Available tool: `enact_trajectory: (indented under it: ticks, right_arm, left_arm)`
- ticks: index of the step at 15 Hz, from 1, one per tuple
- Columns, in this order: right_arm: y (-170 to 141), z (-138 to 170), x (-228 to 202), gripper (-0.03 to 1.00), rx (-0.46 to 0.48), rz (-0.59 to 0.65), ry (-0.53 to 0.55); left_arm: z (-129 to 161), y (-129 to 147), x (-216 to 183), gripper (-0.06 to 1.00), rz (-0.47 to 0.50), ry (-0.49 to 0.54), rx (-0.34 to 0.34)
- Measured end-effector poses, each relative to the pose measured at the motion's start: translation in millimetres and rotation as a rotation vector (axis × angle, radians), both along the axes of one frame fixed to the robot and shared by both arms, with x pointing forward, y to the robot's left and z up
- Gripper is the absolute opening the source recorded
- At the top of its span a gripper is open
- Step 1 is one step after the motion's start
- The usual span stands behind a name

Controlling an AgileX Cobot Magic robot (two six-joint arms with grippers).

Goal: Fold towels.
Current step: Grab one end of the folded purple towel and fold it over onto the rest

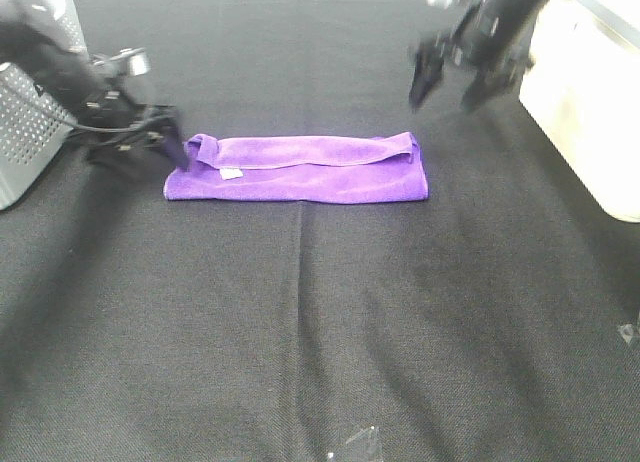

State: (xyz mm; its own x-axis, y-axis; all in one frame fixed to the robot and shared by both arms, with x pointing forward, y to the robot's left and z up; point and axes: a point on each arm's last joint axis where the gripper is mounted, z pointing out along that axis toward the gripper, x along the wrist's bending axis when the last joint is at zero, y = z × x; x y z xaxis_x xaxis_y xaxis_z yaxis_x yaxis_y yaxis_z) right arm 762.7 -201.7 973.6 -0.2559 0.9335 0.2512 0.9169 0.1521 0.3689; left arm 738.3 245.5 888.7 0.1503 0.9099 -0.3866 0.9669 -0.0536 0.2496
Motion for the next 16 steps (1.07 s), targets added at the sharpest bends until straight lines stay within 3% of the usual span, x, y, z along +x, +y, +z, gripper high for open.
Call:
enact_trajectory:
  ticks: [2, 5, 7, 12, 16]
  right_arm:
    - [-1.3, 34.3, -8.3, 0.77, 0.014, -0.027, -0.043]
    - [-5.4, 68.3, -38.2, 0.77, 0.019, -0.046, -0.021]
    - [-9.1, 79.6, -65.5, 0.77, 0.012, -0.046, 0.026]
    - [-16.8, 102.9, -121.2, 0.77, 0.002, -0.045, 0.072]
    - [-18.9, 110.6, -128.5, 0.77, -0.009, -0.044, 0.057]
  left_arm:
    - [3.7, 4.5, -4.9, 0.74, -0.013, 0.069, -0.025]
    - [21.4, 2.8, 3.1, 0.74, -0.014, 0.02, -0.044]
    - [21.2, 3.1, 5.9, 0.74, -0.001, 0.0, -0.043]
    - [-11.5, 0.0, 10.2, 0.74, 0.023, 0.035, -0.092]
    - [-15.5, -3.8, 20.0, 0.74, 0.031, 0.021, -0.141]
